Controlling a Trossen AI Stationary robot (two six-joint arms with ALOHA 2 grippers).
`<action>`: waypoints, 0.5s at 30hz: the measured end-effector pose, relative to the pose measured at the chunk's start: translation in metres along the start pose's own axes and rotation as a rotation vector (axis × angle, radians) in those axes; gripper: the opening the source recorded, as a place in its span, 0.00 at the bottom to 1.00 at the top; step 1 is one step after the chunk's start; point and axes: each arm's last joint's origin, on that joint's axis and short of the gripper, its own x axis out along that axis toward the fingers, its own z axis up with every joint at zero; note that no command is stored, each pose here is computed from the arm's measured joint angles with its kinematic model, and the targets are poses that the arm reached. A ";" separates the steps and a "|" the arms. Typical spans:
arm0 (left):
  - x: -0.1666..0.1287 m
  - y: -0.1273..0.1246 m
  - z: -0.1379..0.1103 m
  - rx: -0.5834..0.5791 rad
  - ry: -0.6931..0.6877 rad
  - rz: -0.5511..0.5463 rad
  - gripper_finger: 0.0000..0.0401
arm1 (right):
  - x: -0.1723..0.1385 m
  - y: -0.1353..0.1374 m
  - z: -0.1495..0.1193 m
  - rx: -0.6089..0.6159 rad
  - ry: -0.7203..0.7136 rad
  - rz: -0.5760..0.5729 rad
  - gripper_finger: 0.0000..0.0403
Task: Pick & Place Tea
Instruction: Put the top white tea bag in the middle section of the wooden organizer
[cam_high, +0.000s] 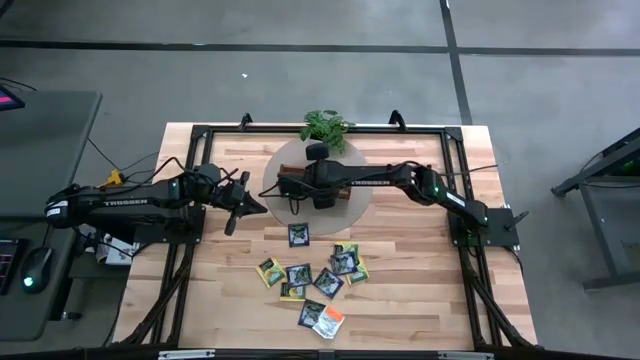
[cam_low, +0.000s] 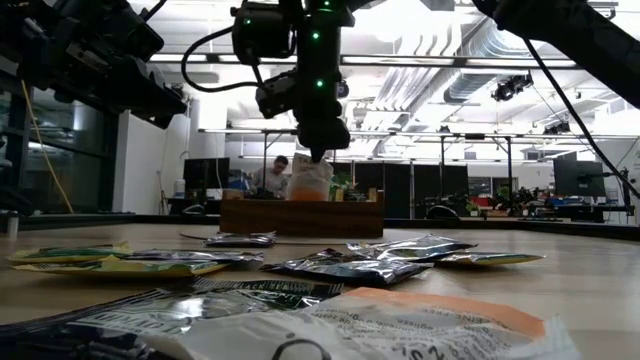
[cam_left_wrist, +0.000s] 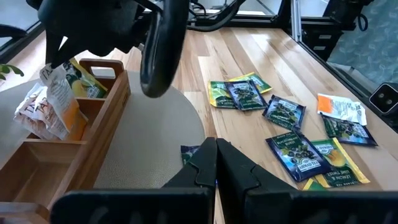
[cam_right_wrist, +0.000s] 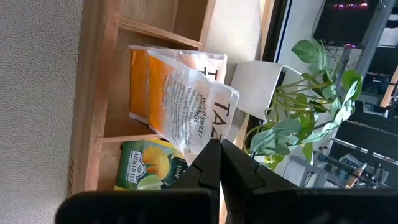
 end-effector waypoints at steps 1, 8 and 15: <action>0.000 0.000 0.000 0.000 0.000 0.000 0.00 | 0.000 0.000 0.000 0.000 0.000 0.000 0.00; 0.000 0.000 0.000 0.000 0.000 0.000 0.00 | 0.000 0.000 0.000 0.006 -0.002 -0.005 0.00; 0.000 0.000 0.000 0.000 0.000 0.000 0.00 | 0.000 0.000 0.000 0.006 -0.003 -0.002 0.10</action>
